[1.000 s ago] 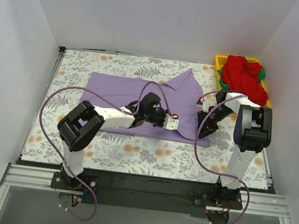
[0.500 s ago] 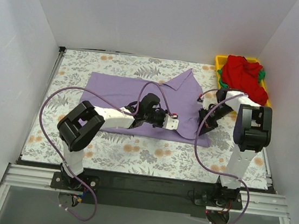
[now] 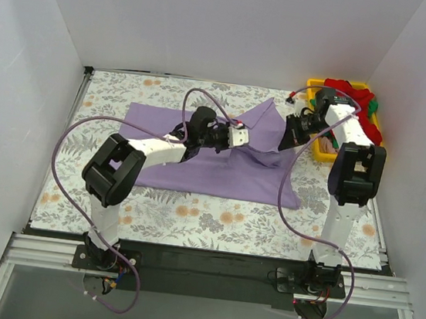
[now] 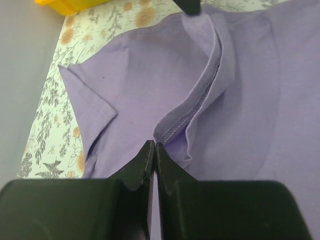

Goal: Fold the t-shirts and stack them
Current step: Fold the tshirt

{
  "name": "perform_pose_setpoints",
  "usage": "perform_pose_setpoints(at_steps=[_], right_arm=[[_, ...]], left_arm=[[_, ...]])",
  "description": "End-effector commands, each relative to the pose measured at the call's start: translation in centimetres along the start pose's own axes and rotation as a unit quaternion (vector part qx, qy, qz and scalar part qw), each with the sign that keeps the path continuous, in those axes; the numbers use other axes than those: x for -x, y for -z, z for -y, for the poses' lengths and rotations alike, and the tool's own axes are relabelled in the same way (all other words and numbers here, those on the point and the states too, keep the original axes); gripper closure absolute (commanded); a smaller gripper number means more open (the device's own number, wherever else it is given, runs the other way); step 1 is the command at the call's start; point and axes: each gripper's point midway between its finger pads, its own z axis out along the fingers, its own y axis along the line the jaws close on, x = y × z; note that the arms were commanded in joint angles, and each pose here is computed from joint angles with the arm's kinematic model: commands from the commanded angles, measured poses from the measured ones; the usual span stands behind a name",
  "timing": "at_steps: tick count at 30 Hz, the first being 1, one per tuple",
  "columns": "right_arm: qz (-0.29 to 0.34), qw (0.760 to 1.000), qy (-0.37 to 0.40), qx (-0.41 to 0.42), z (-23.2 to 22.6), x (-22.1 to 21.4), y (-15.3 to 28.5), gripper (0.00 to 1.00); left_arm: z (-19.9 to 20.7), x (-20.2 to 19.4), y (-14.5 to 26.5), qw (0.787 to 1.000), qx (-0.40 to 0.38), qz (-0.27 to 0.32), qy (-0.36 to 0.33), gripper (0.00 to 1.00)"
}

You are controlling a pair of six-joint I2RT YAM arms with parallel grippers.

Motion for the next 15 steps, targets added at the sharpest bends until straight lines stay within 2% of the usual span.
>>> perform_pose_setpoints(at_steps=[1, 5, 7, 8, 9, 12, 14, 15], right_arm=[[-0.001, 1.0, -0.008, 0.02, 0.4, 1.1, -1.3, 0.99], [0.005, 1.0, -0.004, 0.0, 1.5, 2.6, -2.1, 0.99], [0.006, 1.0, -0.007, -0.015, 2.2, 2.9, -2.6, 0.99], [0.004, 1.0, -0.015, -0.027, 2.5, 2.8, -2.6, 0.98], [0.005, 0.999, -0.016, -0.035, 2.9, 3.0, -2.6, 0.88], [0.013, 0.997, -0.024, -0.071, 3.6, 3.2, -2.0, 0.68], [0.036, 0.993, -0.019, -0.108, 3.9, 4.4, -0.7, 0.68], [0.046, 0.992, -0.014, -0.116, 4.0, 4.9, -0.2, 0.64]], left_arm=[[-2.2, -0.6, -0.8, 0.999, 0.033, 0.003, 0.033, 1.0], [-2.8, -2.8, -1.5, 0.998, 0.042, -0.017, 0.043, 1.0], [-2.5, -3.7, -1.9, 0.997, 0.046, -0.024, 0.064, 0.93], [-2.6, -3.9, -2.1, 0.996, 0.048, -0.028, 0.068, 0.8], [-2.7, -4.4, -2.1, 0.995, 0.055, -0.038, 0.076, 0.75], [-3.6, -5.5, -2.1, 0.988, 0.077, -0.059, 0.123, 0.66], [-5.0, -5.9, -1.6, 0.978, 0.103, -0.067, 0.166, 0.66], [-5.3, -6.3, -1.2, 0.974, 0.11, -0.076, 0.183, 0.66]])
